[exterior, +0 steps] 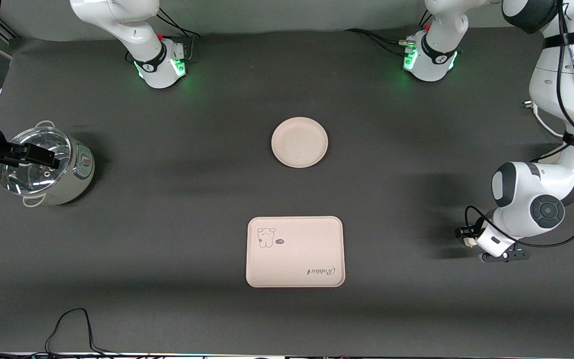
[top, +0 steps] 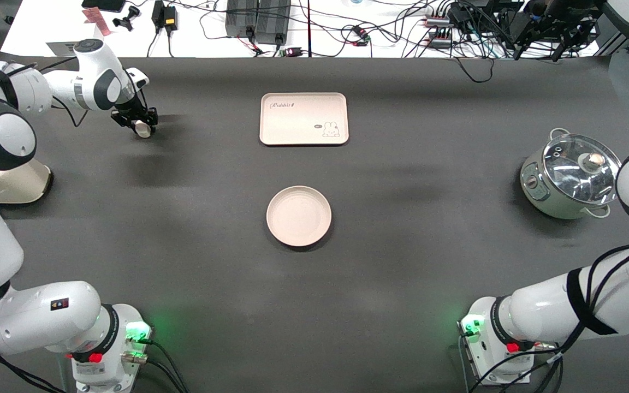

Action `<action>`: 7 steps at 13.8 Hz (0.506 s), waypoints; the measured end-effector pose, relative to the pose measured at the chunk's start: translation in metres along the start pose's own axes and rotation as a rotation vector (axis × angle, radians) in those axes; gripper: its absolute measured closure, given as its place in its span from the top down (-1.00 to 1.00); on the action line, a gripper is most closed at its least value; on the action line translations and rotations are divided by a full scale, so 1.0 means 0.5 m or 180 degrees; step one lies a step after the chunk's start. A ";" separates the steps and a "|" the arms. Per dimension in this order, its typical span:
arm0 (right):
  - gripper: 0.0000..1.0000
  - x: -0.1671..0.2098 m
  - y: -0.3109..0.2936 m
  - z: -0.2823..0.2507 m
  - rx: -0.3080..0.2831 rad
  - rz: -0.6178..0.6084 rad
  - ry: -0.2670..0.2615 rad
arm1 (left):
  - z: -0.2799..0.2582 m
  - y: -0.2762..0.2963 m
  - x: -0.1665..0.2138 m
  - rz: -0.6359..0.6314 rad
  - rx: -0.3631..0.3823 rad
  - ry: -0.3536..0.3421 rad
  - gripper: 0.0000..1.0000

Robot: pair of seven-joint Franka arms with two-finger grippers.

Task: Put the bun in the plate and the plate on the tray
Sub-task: 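Carry the bun with the left gripper over the white plate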

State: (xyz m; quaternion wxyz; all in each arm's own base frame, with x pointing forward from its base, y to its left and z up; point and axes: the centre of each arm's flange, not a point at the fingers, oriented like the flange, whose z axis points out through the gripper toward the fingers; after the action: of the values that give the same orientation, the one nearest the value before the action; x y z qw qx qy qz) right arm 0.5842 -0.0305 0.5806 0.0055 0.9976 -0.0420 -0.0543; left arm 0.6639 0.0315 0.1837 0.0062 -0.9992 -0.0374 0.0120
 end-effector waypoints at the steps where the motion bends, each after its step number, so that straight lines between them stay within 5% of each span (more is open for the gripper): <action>1: 1.00 0.000 0.000 0.000 0.0000 0.0000 0.0000 | -0.001 -0.002 0.001 -0.0002 0.0004 0.0004 -0.19; 3: 1.00 0.000 0.000 0.000 0.0000 0.0000 0.0000 | -0.007 0.005 0.002 0.0020 0.0012 -0.0003 -0.51; 7: 1.00 0.000 0.000 0.000 0.0000 0.0001 0.0000 | -0.113 0.080 0.003 0.0257 0.0121 -0.0076 -0.73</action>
State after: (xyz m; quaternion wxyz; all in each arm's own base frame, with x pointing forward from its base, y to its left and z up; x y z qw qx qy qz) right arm 0.5842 -0.0306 0.5806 0.0055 0.9976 -0.0421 -0.0543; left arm 0.6696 -0.0091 0.2394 0.0242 -0.9994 0.0031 0.0248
